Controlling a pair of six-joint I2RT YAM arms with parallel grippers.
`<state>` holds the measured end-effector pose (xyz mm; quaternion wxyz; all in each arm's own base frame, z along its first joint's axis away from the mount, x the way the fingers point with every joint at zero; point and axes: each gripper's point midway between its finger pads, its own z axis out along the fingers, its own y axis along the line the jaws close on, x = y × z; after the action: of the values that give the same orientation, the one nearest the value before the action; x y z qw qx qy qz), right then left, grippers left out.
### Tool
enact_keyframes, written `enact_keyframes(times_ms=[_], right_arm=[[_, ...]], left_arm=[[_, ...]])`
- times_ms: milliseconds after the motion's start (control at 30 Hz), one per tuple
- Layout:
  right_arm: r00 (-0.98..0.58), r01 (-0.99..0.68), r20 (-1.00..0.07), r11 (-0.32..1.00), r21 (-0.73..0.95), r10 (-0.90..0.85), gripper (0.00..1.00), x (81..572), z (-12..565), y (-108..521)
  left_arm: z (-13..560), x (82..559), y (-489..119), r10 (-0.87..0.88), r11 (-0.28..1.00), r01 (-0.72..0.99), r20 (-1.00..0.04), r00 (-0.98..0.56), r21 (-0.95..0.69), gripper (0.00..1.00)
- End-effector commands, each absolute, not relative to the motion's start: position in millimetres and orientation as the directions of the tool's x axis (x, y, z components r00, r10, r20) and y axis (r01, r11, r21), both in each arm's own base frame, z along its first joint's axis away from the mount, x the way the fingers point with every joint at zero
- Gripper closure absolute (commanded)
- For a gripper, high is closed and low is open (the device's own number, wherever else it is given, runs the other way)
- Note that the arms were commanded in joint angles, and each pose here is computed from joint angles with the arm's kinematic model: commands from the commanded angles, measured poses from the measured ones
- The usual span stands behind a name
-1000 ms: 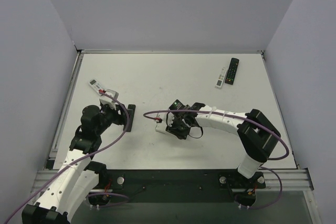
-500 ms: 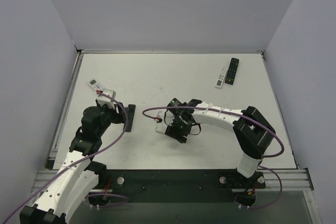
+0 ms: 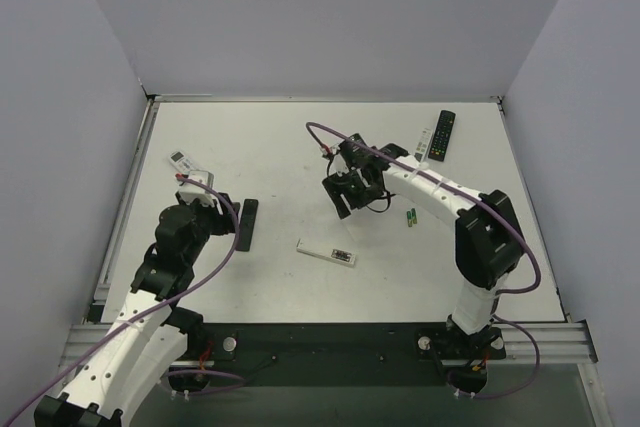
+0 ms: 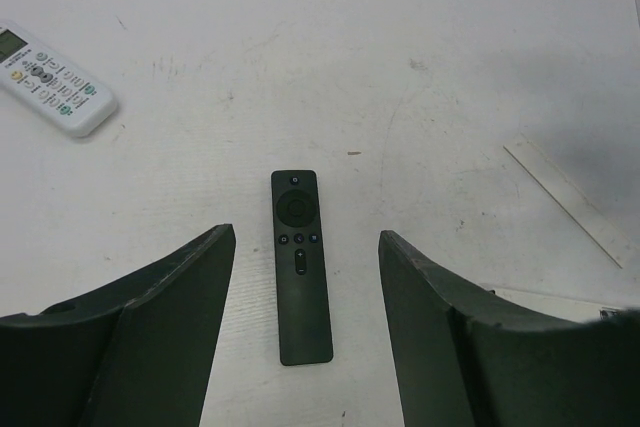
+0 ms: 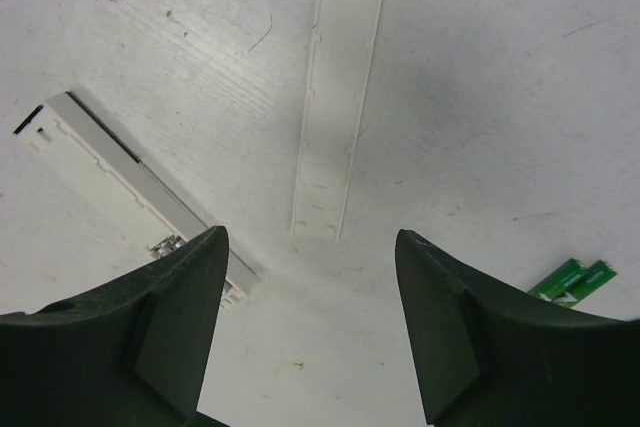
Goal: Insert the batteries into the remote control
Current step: Pick up the battery cover at the center of the board.
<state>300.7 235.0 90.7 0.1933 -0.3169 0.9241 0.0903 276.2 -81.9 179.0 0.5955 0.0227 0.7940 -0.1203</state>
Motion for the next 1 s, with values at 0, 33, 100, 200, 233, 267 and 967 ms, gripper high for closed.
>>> enact_keyframes(times_ms=[0,33,100,200,233,267,967], right_arm=[[-0.856,-0.455,-0.293,0.89,0.036,-0.426,0.39,297.3,64.7,228.8],[-0.868,-0.436,-0.283,0.899,0.041,-0.408,0.4,297.8,61.5,229.8],[-0.883,-0.415,-0.258,0.909,0.033,-0.393,0.43,299.3,51.0,230.8],[-0.897,-0.391,-0.234,0.92,0.022,-0.375,0.47,301.3,39.3,231.6],[-0.897,-0.39,-0.232,0.921,0.018,-0.376,0.47,302.2,37.3,231.6],[-0.899,-0.39,-0.221,0.921,0.014,-0.377,0.48,301.8,32.2,231.7],[-0.865,-0.46,-0.185,0.884,-0.078,-0.467,0.87,289.2,18.4,225.5]], left_arm=[[189.4,277.2,-80.5,-0.137,0.971,0.158,-0.955,-0.262,-0.182,0.3],[189.1,276.8,-80.8,-0.136,0.97,0.159,-0.955,-0.262,-0.182,0.3],[189.5,276.6,-82.1,-0.135,0.969,0.164,-0.956,-0.261,-0.182,0.3],[189.0,276.7,-82.9,-0.133,0.969,0.167,-0.956,-0.262,-0.181,0.3],[189.1,276.3,-83.2,-0.133,0.969,0.169,-0.956,-0.262,-0.181,0.3],[189.5,276.2,-83.2,-0.134,0.969,0.169,-0.956,-0.26,-0.181,0.3],[193.5,274.6,-130.9,-0.397,0.83,0.27,-0.858,-0.326,-0.487,0.3]])
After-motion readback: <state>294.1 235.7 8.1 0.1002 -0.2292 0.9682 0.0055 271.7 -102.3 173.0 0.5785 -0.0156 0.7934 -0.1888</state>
